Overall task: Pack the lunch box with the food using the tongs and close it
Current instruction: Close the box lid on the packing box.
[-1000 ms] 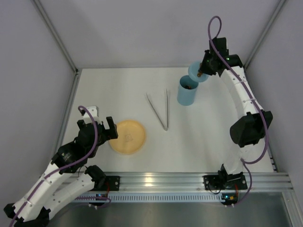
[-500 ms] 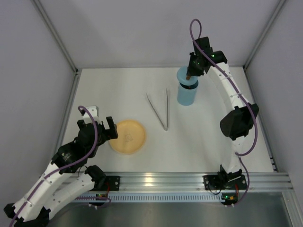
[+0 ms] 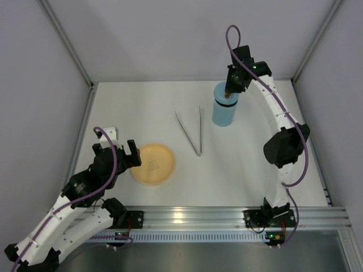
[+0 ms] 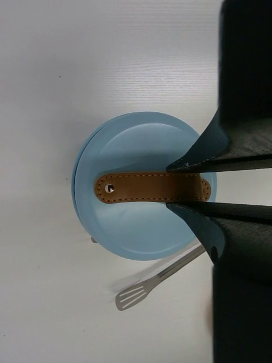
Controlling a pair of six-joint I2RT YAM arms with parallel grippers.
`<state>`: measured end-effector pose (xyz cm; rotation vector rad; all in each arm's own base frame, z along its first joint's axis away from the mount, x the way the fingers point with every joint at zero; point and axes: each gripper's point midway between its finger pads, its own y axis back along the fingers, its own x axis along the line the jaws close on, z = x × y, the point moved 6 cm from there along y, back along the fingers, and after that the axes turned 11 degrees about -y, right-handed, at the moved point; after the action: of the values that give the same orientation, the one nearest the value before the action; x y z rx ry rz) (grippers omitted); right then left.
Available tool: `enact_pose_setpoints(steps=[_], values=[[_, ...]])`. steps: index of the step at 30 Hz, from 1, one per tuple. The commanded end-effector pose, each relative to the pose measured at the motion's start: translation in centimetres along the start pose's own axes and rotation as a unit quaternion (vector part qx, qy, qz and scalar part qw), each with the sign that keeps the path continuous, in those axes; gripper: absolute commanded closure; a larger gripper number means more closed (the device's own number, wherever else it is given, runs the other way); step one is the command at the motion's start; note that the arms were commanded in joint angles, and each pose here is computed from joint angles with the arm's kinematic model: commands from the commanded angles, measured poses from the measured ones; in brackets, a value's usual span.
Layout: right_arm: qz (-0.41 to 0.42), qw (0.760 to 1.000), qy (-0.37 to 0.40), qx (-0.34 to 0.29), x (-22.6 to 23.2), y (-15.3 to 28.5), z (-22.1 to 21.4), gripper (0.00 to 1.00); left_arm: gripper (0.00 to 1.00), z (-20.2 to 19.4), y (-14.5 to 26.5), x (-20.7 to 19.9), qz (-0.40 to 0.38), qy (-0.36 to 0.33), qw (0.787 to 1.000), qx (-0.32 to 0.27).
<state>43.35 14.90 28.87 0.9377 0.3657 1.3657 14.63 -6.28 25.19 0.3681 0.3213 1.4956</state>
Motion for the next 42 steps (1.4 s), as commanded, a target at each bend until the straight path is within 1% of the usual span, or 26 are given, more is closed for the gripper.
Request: enact_pose_setpoints(steps=[1, 10, 20, 27, 35, 38, 39, 42], values=[[-0.015, 1.0, 0.015, 0.015, -0.2, -1.1, -0.9, 1.0, 0.01, 0.8, 0.0, -0.1, -0.002, 0.013, 1.0, -0.022], [-0.027, 0.999, 0.021, 0.025, -0.5, -2.5, -1.5, 1.0, 0.01, 0.7, 0.0, -0.2, -0.003, 0.012, 1.0, -0.02], [-0.04, 0.999, 0.025, 0.027, -1.0, -3.2, -2.0, 1.0, 0.01, 0.8, 0.0, -0.2, -0.002, 0.013, 1.0, -0.021], [-0.041, 0.998, 0.028, 0.045, -1.1, -4.2, -2.7, 0.99, 0.01, 0.8, 0.0, -0.2, -0.002, 0.014, 1.0, -0.022], [-0.051, 0.997, 0.032, 0.056, -1.7, -5.2, -3.7, 0.91, 0.01, 0.8, 0.0, -0.2, -0.003, 0.014, 1.0, -0.022], [-0.052, 0.997, 0.032, 0.056, -1.7, -5.2, -3.7, 0.83, 0.01, 0.8, 0.0, -0.2, -0.002, 0.013, 1.0, -0.021], [-0.052, 0.997, 0.032, 0.055, -1.8, -5.2, -3.8, 0.79, 0.01, 0.8, 0.0, -0.2, -0.002, 0.014, 1.0, -0.021], [-0.052, 0.997, 0.033, 0.054, -1.8, -5.2, -3.8, 0.73, 0.01, 0.8, 0.0, -0.2, -0.003, 0.014, 1.0, -0.022]])
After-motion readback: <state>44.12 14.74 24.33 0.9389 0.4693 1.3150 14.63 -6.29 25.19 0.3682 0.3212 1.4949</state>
